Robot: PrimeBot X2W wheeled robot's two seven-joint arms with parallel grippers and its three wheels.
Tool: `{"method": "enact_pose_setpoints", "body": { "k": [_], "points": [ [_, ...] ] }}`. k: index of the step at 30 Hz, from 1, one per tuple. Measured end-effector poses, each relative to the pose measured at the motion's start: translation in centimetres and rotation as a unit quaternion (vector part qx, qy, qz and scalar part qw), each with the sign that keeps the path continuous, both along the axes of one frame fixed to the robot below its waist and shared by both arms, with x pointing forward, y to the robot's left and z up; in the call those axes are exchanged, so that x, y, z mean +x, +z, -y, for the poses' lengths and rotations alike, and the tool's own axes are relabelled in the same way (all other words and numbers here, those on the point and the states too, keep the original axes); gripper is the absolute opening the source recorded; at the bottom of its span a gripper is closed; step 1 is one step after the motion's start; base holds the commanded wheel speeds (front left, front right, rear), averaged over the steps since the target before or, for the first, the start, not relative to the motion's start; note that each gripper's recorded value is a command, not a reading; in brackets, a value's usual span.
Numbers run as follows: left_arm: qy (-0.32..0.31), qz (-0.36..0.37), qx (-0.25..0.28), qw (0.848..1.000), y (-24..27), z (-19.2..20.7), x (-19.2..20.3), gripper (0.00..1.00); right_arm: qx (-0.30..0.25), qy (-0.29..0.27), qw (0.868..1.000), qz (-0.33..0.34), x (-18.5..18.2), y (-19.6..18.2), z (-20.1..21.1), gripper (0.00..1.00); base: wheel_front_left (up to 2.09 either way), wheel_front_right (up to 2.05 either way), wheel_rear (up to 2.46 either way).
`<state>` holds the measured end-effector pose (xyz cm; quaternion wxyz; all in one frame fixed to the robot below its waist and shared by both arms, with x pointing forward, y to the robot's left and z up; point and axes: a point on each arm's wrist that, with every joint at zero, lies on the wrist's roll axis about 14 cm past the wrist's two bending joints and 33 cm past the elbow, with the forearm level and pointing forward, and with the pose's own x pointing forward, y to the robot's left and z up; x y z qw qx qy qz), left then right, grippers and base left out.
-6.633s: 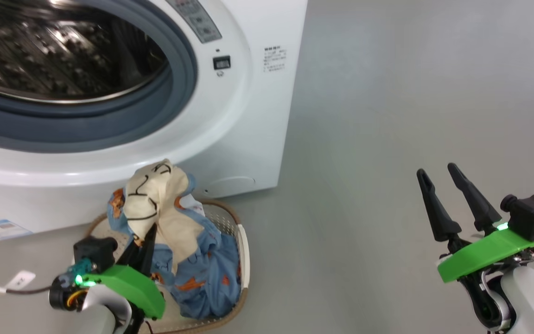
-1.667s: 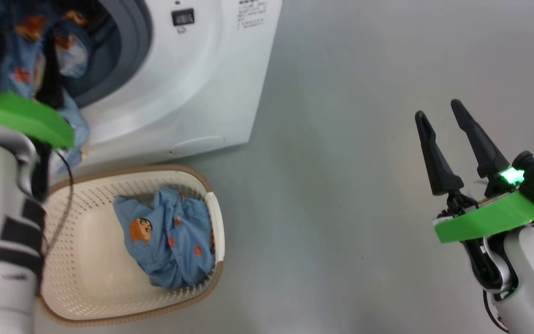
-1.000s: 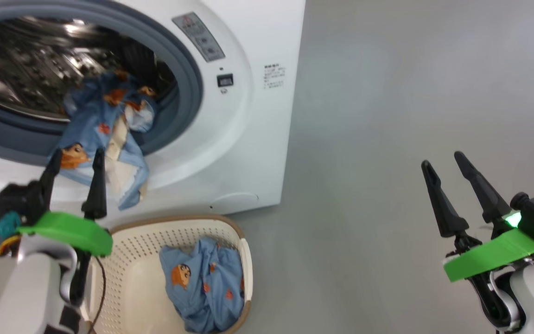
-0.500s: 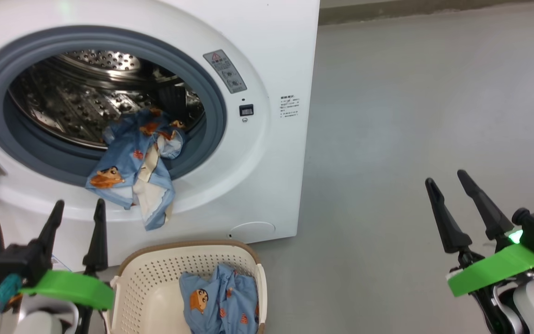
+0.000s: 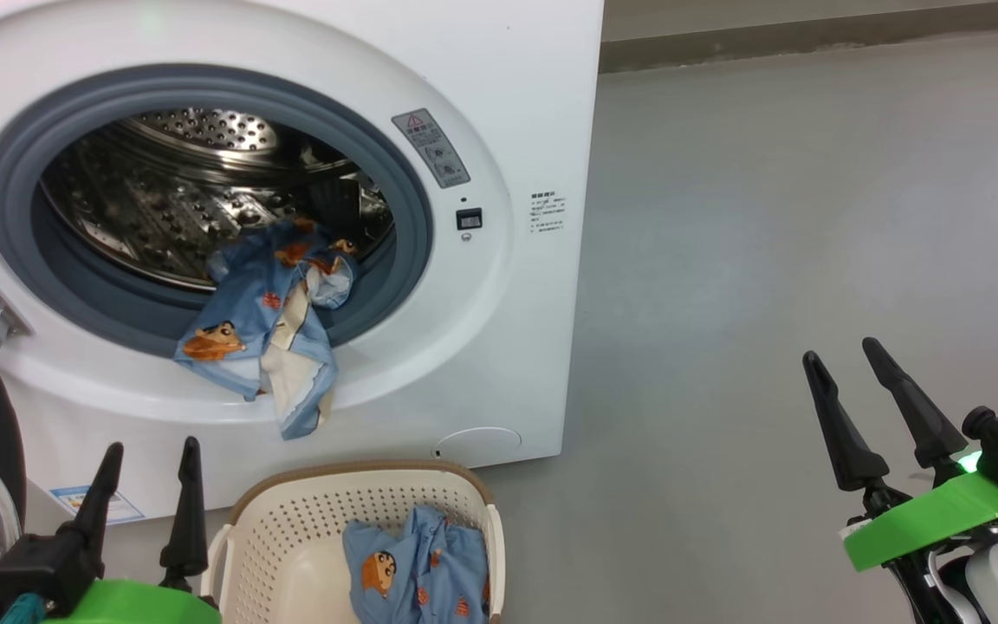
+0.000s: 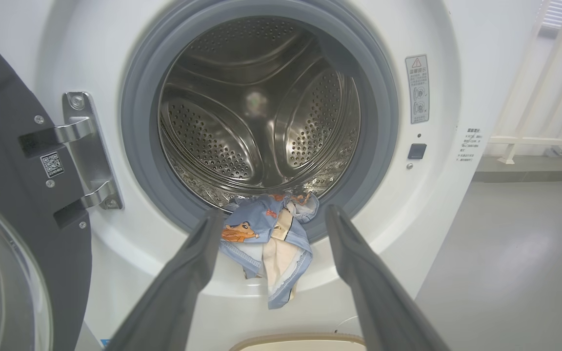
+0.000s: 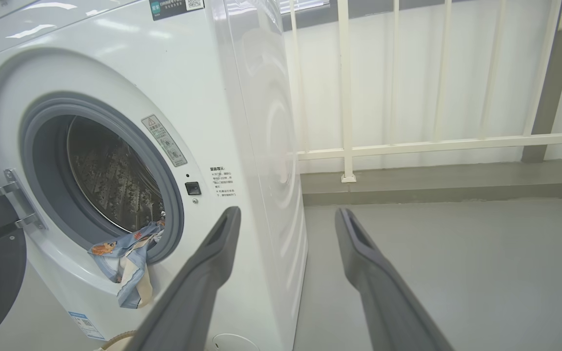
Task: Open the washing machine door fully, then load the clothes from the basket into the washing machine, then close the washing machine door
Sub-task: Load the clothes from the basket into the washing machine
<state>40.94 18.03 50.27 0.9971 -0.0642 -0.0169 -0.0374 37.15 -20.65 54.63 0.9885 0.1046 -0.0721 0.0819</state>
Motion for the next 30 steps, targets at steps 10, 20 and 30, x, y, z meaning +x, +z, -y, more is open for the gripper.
{"method": "enact_pose_setpoints", "body": {
  "k": [10, 20, 30],
  "points": [
    [0.005, 0.008, -0.005, 1.0, 0.64, -0.16, -0.21, 1.0, -0.002, 0.001, 1.0, -0.003, -0.24, -0.22, 0.01, 1.0, 0.0, 0.0, 0.0],
    [0.006, 0.004, -0.011, 1.0, 0.51, -0.11, -0.25, 1.0, -0.002, 0.003, 1.0, -0.005, -0.24, -0.35, -0.13, 1.0, 0.0, 0.0, 0.0],
    [0.005, -0.001, -0.013, 1.0, 0.15, 0.08, -0.4, 1.0, -0.001, 0.002, 1.0, -0.008, -0.35, -0.54, -0.09, 1.0, 0.0, 0.0, 0.0]
  ]
}}
